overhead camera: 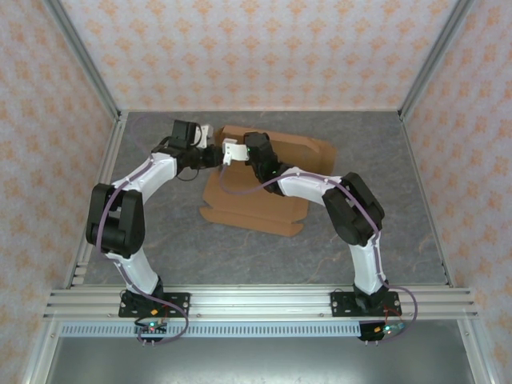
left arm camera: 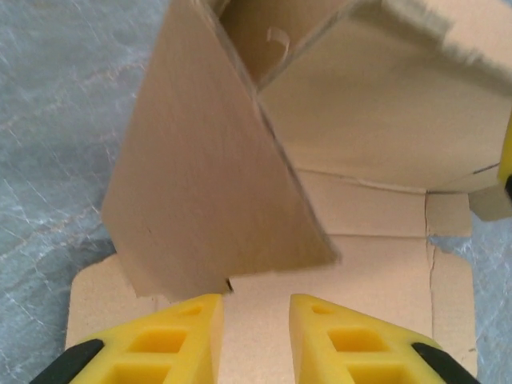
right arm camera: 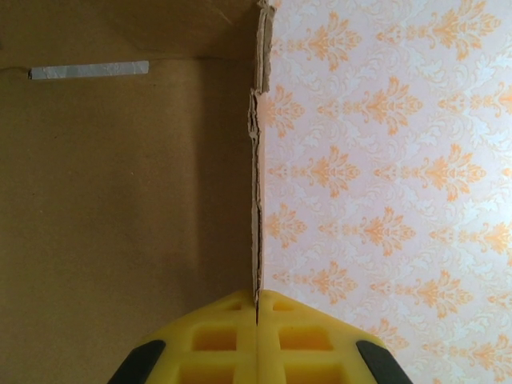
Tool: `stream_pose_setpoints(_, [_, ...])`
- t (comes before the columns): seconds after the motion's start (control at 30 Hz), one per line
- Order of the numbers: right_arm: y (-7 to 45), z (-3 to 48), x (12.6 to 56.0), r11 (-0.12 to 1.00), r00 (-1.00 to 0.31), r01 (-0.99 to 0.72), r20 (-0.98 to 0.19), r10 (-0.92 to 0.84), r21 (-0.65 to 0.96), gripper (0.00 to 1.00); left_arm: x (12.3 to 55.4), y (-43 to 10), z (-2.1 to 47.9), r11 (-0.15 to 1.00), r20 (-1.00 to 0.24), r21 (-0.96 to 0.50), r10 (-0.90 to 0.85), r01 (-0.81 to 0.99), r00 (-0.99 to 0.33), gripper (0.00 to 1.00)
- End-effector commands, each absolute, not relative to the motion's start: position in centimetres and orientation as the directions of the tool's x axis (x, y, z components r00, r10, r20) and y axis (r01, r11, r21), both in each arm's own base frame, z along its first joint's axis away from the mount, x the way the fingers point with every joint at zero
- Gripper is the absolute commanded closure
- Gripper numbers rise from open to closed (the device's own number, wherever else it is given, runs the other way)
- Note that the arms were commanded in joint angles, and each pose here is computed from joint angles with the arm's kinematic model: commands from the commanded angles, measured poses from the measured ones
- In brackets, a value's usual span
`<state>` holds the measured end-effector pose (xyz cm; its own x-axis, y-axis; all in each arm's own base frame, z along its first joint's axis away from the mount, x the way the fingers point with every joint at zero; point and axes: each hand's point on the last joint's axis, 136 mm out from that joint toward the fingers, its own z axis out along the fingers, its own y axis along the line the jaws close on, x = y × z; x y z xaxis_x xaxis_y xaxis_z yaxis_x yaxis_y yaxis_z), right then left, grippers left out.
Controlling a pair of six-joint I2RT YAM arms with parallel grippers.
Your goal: Fold the paper box
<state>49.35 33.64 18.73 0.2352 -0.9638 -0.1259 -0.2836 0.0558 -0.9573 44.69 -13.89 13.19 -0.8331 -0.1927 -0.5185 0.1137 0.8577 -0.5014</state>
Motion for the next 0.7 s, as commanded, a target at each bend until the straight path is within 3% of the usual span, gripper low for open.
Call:
stream_pose_setpoints(0.0, [33.3,18.7,49.1,0.077,0.232,-0.309,-0.154,-0.960,-0.948,1.00,44.4,-14.7,15.0,0.840,-0.579,-0.504,-0.157,0.200,-0.800,0.68])
stream_pose_setpoints(0.3, [33.2,18.8,49.2,0.078,0.235,-0.313,-0.156,-0.959,-0.946,1.00,43.1,-14.6,15.4,0.835,-0.624,-0.463,-0.070,0.296,-0.778,0.64])
stream_pose_setpoints(0.43, [33.2,18.9,49.2,0.075,0.237,-0.316,-0.156,-0.959,-0.946,1.00,42.3,-11.4,16.9,0.896,-0.681,-0.364,-0.070,0.253,-0.729,0.62])
stream_pose_setpoints(0.5, [33.3,18.8,49.2,0.072,0.238,-0.317,-0.153,-0.959,-0.946,1.00,42.5,-8.6,17.8,0.918,-0.702,-0.360,-0.147,0.169,-0.697,0.55])
stream_pose_setpoints(0.57, [33.2,18.8,49.2,0.070,0.237,-0.317,-0.151,-0.960,-0.946,1.00,42.9,-6.2,18.3,0.910,-0.720,-0.397,-0.230,0.118,-0.654,0.40])
stream_pose_setpoints(0.67, [33.3,18.7,49.3,0.064,0.239,-0.314,-0.144,-0.960,-0.947,1.00,43.8,-5.5,18.3,0.917,-0.768,-0.355,-0.177,0.180,-0.615,0.27])
